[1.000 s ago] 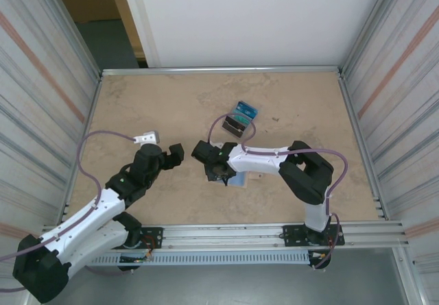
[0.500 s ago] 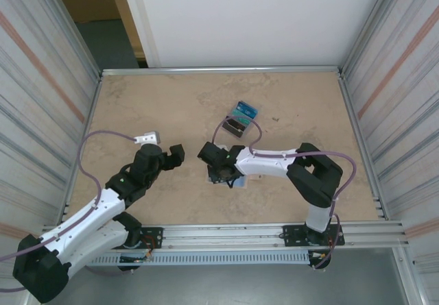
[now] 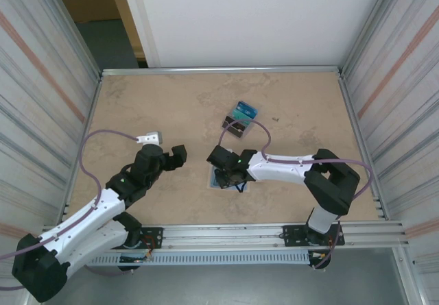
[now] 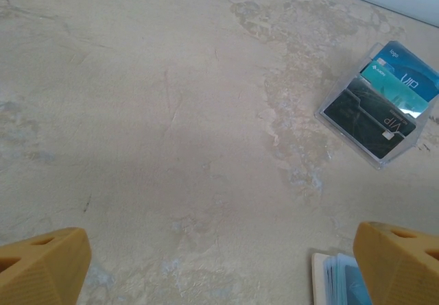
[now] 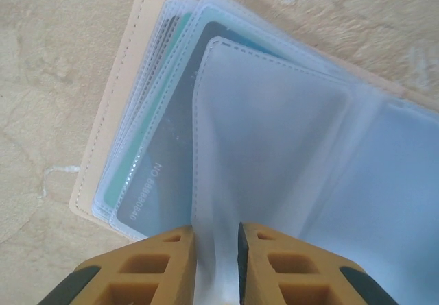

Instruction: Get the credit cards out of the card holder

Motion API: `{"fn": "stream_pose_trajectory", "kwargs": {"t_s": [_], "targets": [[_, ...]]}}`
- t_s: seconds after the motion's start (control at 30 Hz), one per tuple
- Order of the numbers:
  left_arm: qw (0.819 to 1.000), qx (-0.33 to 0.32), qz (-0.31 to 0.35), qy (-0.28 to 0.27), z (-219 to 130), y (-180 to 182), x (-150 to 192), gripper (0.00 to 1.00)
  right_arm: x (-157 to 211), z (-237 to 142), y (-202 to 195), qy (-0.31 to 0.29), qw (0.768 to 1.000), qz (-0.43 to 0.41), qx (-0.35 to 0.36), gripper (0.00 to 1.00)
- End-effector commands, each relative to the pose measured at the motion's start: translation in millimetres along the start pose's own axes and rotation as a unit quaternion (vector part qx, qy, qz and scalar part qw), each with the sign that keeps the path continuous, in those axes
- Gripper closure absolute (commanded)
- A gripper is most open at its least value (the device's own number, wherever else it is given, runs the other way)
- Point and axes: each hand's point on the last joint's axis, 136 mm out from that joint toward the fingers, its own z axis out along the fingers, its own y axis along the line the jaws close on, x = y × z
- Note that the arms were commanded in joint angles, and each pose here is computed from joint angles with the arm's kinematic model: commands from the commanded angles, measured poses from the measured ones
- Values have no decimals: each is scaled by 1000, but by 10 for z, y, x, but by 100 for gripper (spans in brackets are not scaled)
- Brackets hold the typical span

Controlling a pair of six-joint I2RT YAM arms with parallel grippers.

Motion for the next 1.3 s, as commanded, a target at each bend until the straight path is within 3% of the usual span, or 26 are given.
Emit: {"fn": "stream_pose_trajectory", "kwargs": {"t_s": [0.0,0.37,0.8,0.97,1.27], "targets": [[1000,9,2,-25,-48,-102,-193,1,-15,-143,-199,-18,999,5,36,76],[999,43,32,-3,14,-280,-142,1,65,-206,-655,-28,994,78,76,74],[987,79,136,32,110,-571,114,1,64,-209,-866,-28,990,109,81,73],[981,83,157,73,185,-634,314,1,50,-280,-755,-26,991,120,58,75],[983,85,142,76,233,-630,388,1,178,-318,-292,-2,993,119,12,76]]}}
